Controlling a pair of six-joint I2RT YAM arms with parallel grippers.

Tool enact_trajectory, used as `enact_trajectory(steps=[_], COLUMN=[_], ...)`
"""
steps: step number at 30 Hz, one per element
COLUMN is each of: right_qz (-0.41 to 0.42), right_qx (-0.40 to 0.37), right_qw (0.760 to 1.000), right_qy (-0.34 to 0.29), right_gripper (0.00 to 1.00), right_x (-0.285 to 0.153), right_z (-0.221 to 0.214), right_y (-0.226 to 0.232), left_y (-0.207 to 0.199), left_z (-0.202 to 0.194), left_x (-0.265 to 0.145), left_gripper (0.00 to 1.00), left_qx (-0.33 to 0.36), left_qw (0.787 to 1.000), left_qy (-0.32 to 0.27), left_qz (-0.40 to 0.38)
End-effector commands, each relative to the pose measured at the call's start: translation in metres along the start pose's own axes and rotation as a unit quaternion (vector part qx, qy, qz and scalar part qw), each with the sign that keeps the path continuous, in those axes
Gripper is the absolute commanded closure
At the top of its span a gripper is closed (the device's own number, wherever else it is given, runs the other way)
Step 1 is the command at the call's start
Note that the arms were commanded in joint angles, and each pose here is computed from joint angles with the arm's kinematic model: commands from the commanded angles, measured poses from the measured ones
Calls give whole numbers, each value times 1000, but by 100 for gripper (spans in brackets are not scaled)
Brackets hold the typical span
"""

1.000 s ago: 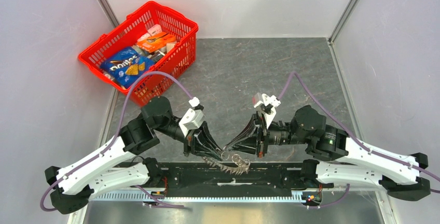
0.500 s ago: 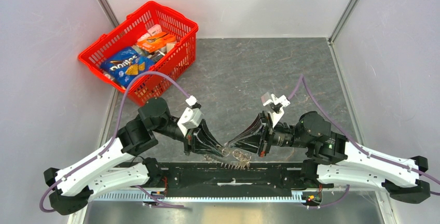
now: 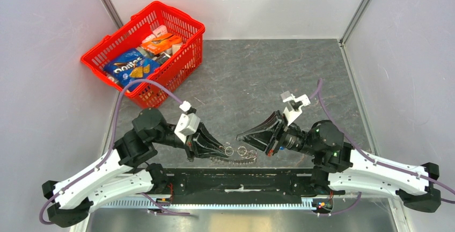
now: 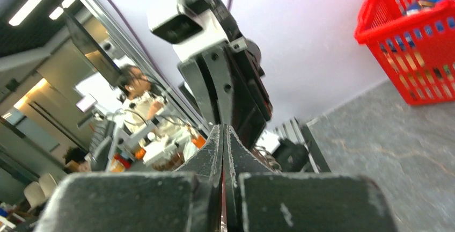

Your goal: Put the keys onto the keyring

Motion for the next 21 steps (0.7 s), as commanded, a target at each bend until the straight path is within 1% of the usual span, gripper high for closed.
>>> enact_trajectory(steps=[1,3,6,7,9,11,12,14,16,19,21], right_qz=[70,71,37,16,-13,-22,-29,-28,-28,-33,-30], right_qx=[10,-4,-54,-70,-107,-141,-154,-184,-217,-241,-259], right_qw=[994,996,998,997,994,988,984,975,959,937,923], right_qy=[-80,-61,-21,-6,21,57,82,125,178,249,283], right_gripper=[100,100,100,97,84,74,70,65,62,61,60], right_x=[8,11,14,14,15,16,15,18,19,20,20], right_z=[25,25,27,29,32,35,34,37,36,33,32], right_y=[25,28,29,28,27,30,30,36,37,35,34], left_y=[5,4,-3,-6,-10,-13,-15,-17,-19,-21,-23], left_z=[19,22,24,24,25,23,21,18,16,14,15], left_x=[-2,-3,-4,-4,-4,-2,-2,-1,0,0,0], left_gripper=[98,98,98,98,98,98,98,98,98,98,98], left_qx=[57,61,57,54,43,30,23,11,2,-7,-8], left_qw=[997,996,997,997,997,996,996,994,992,990,988], left_qy=[-46,-50,-46,-44,-37,-29,-24,-18,-13,-9,-10], left_qz=[32,29,1,-15,-47,-73,-86,-105,-124,-144,-156])
Point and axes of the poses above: each gripper's point midway between its finger pads, its own x axis out along the fingers, its own y axis along the line the jaws close on, z = x × y, the point moved 8 cm from there along -x, back along the fingers, and after that the axes turned 12 degrees about x, right-handed, at the moved point
